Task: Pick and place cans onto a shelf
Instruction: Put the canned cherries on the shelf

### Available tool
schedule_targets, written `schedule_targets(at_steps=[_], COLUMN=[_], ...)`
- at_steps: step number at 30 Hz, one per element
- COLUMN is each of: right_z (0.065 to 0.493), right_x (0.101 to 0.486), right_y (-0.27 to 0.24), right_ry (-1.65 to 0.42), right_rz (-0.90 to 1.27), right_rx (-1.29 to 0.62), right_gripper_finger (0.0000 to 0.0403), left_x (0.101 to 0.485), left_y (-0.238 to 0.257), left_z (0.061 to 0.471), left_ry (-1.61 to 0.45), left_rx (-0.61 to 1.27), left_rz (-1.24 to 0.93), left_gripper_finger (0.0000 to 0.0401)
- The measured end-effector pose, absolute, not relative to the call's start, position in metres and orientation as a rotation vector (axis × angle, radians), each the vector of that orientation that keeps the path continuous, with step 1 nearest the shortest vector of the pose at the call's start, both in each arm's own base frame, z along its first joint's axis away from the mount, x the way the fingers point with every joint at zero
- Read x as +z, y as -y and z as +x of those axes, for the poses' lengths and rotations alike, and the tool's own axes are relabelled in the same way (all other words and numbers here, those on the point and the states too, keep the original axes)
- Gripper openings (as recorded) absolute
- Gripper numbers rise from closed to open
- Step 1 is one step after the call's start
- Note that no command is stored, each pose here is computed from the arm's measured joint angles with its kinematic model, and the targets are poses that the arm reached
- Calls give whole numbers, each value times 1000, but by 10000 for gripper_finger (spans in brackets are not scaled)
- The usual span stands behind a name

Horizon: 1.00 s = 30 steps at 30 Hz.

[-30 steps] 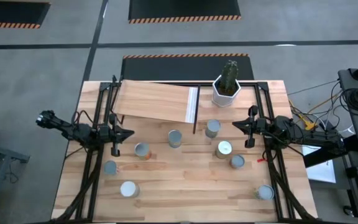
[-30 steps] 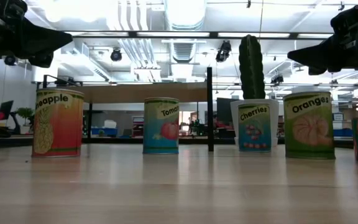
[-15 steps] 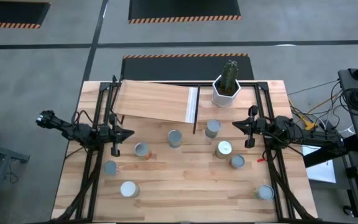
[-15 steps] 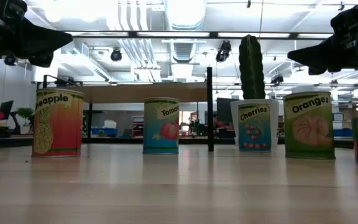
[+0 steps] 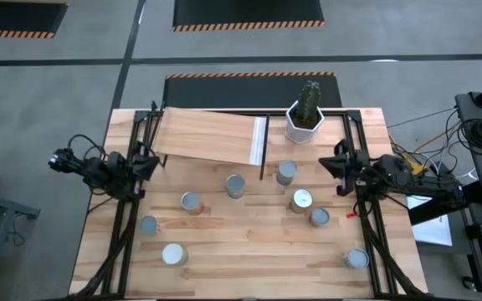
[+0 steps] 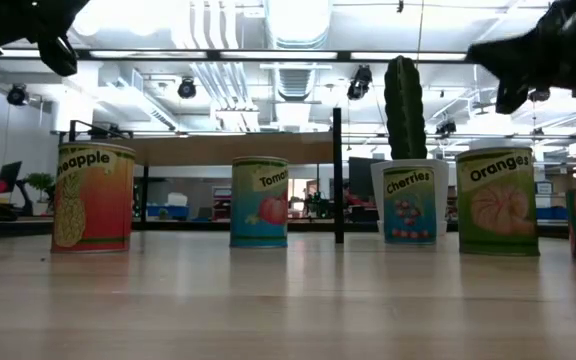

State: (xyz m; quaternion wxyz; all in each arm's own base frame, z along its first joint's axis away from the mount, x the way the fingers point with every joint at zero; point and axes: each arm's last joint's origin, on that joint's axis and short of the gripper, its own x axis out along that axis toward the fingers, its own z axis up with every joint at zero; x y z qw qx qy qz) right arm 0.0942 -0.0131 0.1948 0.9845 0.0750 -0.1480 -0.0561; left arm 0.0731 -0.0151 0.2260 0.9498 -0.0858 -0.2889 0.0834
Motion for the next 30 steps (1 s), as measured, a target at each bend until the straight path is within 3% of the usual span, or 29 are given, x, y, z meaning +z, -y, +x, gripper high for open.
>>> schedule_targets(at_steps=[5, 16, 30], right_z=[91, 90, 108], right_x=[204, 205, 211], right_y=[13, 14, 17], right_ry=[396, 415, 323], right_rz=[146, 112, 144], right_rx=[-103, -151, -191], right_gripper_finger=[9, 9, 9], left_x=[226, 225, 229], left_y=[15, 15, 14], left_z=[73, 74, 70], left_ry=[576, 575, 616], left_rx=[189, 186, 215], left_rz=[-104, -114, -64], left_gripper_finger=[0, 0, 0])
